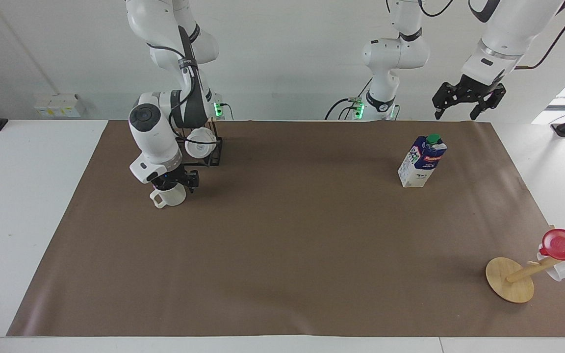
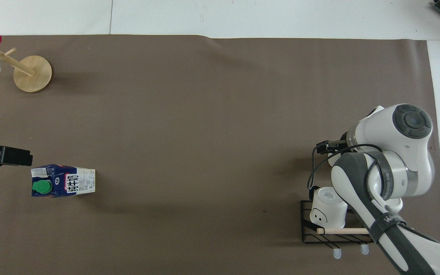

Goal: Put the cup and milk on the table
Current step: 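Reach the right gripper to the white mug and grasp its rim, then carry the mug toward the table center while the left gripper grasps the carton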

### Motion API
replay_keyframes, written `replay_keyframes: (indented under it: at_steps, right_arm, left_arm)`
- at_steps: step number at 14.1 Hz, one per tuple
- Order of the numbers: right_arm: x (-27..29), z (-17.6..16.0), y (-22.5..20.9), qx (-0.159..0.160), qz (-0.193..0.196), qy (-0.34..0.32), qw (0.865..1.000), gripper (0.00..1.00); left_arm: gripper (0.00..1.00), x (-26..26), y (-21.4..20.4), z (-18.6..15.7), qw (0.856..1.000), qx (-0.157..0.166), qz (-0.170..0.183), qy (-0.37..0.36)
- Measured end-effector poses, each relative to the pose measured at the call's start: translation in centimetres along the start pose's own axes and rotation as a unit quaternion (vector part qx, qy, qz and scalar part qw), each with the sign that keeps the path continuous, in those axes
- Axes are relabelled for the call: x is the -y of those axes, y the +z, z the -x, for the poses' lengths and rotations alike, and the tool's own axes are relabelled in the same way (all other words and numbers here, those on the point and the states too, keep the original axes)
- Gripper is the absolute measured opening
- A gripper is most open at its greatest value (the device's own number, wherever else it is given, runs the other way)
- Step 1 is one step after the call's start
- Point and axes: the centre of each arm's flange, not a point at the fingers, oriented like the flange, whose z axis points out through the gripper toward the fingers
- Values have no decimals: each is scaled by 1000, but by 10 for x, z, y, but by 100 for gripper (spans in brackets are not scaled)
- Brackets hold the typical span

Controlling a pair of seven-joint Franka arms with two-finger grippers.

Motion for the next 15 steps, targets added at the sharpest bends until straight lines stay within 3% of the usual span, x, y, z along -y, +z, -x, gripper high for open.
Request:
replay_keyframes:
  at_steps: [5, 11, 15]
  right_arm:
    - [8, -2, -5, -6, -1, 37, 999, 4]
    - [21, -28, -53, -45, -30, 135, 989, 4]
    - [81, -27, -84, -59, -54, 197, 977, 4]
  left_arm:
    - [100, 0, 9, 8, 1000, 8, 0, 0]
    - [100, -1, 30, 20, 1000, 4, 1, 1]
    - [100, -1, 39, 22, 1000, -3, 1, 2]
